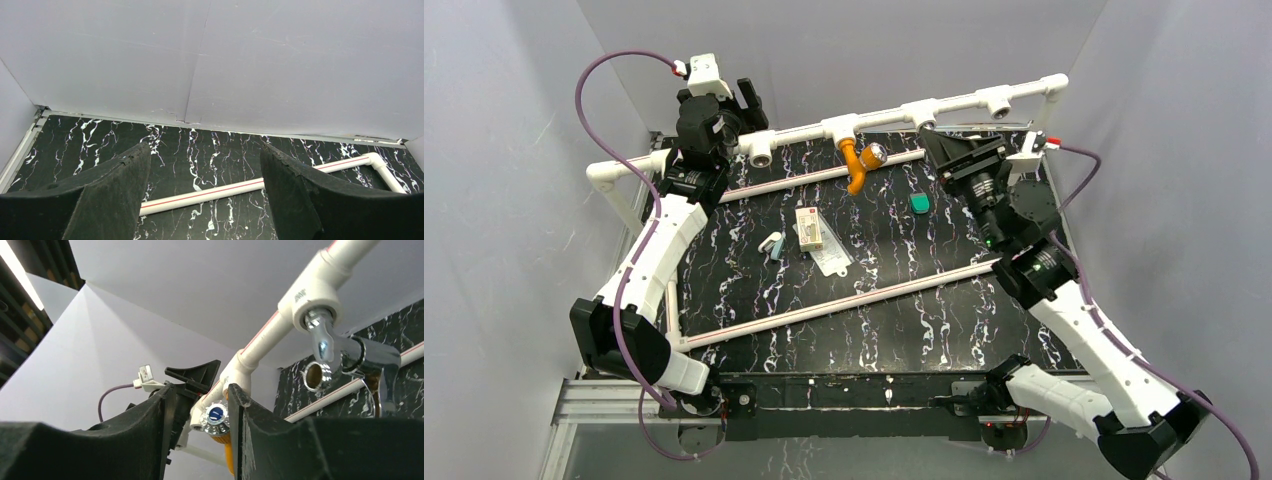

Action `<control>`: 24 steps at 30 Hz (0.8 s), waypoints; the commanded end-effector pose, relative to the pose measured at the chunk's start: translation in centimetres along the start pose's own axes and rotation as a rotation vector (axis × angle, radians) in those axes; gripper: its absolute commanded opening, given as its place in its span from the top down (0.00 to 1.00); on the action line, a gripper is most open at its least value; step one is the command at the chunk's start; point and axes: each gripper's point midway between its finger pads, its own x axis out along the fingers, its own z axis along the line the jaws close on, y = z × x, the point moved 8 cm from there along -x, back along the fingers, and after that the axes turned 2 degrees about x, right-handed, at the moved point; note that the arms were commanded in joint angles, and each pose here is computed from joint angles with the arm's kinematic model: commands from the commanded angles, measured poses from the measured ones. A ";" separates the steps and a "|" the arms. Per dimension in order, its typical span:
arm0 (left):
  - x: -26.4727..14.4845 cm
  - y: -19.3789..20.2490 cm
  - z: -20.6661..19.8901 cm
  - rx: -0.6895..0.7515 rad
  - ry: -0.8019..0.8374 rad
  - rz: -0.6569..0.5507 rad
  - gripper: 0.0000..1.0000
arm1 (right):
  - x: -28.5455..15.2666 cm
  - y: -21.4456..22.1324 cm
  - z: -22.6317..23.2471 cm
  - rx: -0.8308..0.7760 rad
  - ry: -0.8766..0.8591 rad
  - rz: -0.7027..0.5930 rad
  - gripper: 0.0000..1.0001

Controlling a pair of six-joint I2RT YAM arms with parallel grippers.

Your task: Install the water faucets

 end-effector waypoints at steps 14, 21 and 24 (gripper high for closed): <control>-1.0 11.4 2.1 0.104 -0.015 0.490 0.23 | -2.1 -5.3 2.5 -1.307 -0.037 0.069 0.43; -1.0 11.4 2.1 0.096 -0.010 0.491 0.23 | -1.8 -6.6 0.2 -1.768 0.009 0.135 0.32; -0.9 11.4 2.2 0.096 -0.014 0.491 0.23 | -2.0 -7.4 0.6 -1.908 0.016 0.140 0.31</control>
